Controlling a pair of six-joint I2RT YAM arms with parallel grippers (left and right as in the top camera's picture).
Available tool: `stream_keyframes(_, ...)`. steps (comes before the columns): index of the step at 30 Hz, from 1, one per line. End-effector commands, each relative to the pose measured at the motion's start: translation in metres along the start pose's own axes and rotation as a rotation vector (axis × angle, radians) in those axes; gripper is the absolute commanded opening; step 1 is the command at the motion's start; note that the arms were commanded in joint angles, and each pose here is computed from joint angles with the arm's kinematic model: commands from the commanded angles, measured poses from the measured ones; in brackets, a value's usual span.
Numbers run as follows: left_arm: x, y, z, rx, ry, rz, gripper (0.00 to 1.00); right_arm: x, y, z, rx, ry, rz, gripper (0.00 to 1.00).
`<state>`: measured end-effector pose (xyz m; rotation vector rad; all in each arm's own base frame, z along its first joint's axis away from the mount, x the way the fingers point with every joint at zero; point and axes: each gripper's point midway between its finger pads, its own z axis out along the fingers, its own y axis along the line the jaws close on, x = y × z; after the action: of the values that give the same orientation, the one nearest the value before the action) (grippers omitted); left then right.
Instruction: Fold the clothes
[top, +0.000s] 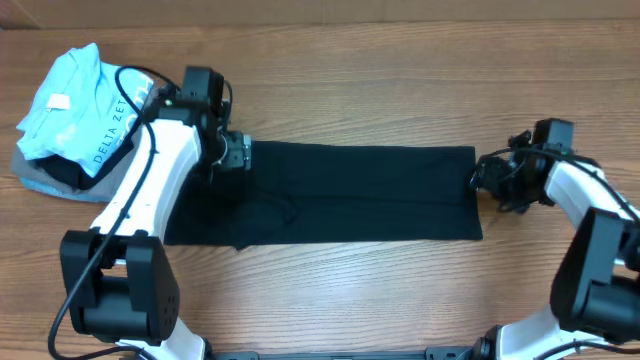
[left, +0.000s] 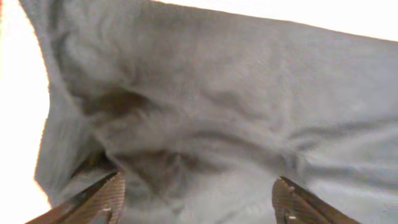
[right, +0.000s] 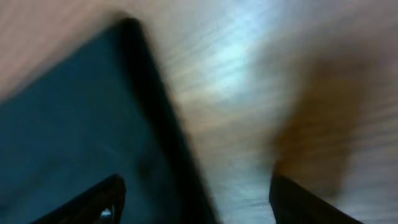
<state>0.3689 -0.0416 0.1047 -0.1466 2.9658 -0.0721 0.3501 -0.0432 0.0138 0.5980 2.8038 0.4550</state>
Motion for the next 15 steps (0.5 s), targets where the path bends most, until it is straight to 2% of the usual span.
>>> stream_keyframes(1, -0.011, -0.004, -0.025, 0.025, -0.018, 0.048, 0.81, 0.027, 0.006, 0.02, -0.103, 0.128, -0.014, 0.73)
stream_keyframes(6, -0.01, -0.004, -0.037, 0.019, -0.006, 0.085, 1.0, 0.047, -0.007, 0.015, -0.088, 0.216, 0.043, 0.73)
stream_keyframes(10, -0.009, -0.004, -0.036, 0.019, -0.001, 0.085, 1.0, 0.062, -0.021, 0.006, -0.085, 0.275, 0.076, 0.72)
stream_keyframes(15, -0.009, -0.004, -0.036, 0.019, -0.002, 0.085, 1.0, 0.04, -0.038, -0.01, -0.152, 0.207, 0.179, 0.74)
